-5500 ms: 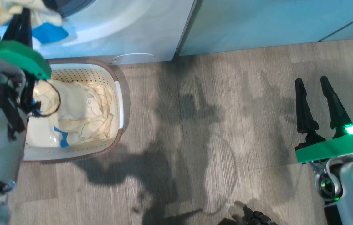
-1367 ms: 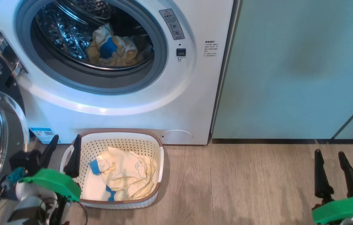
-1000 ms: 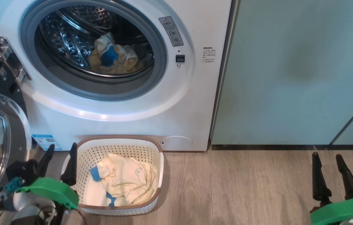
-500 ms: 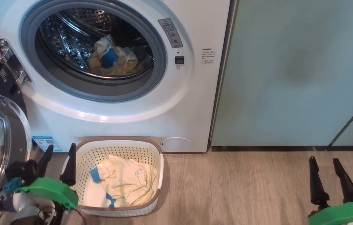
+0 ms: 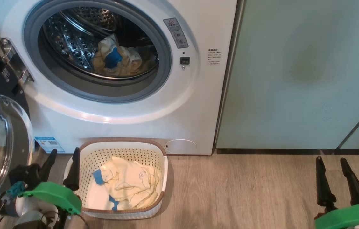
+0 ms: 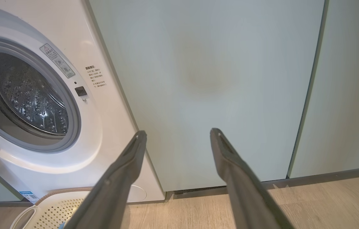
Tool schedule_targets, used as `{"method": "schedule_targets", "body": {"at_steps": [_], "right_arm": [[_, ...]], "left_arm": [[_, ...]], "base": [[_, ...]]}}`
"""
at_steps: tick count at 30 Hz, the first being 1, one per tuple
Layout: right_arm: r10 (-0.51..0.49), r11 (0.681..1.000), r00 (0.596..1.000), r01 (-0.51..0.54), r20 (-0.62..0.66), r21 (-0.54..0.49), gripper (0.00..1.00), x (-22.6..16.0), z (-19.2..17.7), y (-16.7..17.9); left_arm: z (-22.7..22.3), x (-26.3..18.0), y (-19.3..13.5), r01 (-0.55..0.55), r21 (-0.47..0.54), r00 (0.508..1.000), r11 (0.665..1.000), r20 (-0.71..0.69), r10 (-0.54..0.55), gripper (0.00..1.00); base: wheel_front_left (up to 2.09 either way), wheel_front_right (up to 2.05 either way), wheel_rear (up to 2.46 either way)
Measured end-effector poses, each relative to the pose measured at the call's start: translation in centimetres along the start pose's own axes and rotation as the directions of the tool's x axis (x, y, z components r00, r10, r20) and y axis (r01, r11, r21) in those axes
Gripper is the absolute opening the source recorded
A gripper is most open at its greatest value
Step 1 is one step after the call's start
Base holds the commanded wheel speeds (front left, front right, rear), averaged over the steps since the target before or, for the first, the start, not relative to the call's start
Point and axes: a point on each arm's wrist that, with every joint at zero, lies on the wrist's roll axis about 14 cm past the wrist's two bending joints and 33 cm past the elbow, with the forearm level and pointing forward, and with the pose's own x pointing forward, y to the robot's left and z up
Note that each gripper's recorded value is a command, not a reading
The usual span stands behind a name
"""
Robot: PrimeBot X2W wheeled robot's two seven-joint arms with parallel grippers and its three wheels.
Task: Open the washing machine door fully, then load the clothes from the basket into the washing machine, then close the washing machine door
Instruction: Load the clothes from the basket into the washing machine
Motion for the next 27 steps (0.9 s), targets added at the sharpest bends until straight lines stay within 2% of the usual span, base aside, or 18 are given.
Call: {"method": "schedule_targets", "body": {"at_steps": [27], "right_arm": [[-0.004,1.0,1.0,0.004,-0.004,0.0,1.0,-0.05,-0.11,-0.11]], "left_arm": [[-0.43,0.07,-0.62,0.008,-0.008,1.0,1.0,-0.008,-0.008,1.0]], "base": [[0.0,0.0,0.0]]}}
